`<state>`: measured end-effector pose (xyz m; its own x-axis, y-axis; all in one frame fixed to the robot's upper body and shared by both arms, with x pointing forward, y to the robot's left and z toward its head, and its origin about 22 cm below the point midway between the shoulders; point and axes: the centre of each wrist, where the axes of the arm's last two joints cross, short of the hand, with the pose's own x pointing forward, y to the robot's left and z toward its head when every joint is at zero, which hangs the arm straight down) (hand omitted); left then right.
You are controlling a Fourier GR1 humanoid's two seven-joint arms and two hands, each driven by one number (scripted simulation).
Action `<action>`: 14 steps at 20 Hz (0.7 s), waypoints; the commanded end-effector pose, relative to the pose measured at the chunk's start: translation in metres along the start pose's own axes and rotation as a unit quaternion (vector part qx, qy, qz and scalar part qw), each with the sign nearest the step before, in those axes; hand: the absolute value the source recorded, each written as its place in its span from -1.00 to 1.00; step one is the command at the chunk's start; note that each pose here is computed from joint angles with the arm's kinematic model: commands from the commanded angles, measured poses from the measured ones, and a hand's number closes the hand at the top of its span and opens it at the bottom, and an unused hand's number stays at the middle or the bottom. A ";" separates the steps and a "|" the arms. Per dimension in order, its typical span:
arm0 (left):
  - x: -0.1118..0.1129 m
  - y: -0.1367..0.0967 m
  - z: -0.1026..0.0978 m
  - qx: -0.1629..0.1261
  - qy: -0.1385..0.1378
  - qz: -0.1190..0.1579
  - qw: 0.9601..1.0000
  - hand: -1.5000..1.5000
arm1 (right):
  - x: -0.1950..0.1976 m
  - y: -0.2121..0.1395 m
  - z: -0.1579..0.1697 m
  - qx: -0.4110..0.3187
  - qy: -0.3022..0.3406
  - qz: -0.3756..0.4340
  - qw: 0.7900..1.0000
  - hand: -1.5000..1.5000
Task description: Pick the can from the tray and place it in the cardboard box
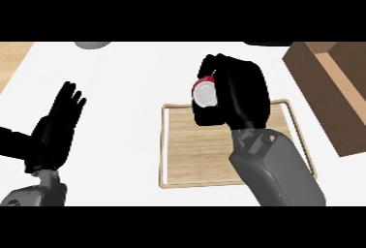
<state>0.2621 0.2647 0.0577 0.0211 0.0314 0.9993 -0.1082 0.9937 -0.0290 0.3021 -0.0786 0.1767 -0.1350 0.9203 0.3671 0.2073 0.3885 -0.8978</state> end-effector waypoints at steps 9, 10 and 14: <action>-0.005 -0.008 0.003 0.006 0.008 -0.005 1.000 0.00 | -0.074 -0.078 -0.029 -0.111 0.134 -0.009 0.985 1.00; 0.008 0.008 0.005 -0.003 -0.011 0.000 1.000 0.00 | -0.087 -0.067 -0.044 -0.093 0.143 -0.004 0.985 1.00; 0.003 0.002 0.012 -0.006 -0.001 -0.016 1.000 0.00 | -0.109 -0.072 -0.053 -0.102 0.169 -0.006 0.980 1.00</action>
<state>0.2604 0.2624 0.0557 0.0245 0.0239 0.9994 -0.1103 0.9937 -0.0211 0.3473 -0.1838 0.2173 0.1403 0.8828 0.4482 0.3918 0.3662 -0.8440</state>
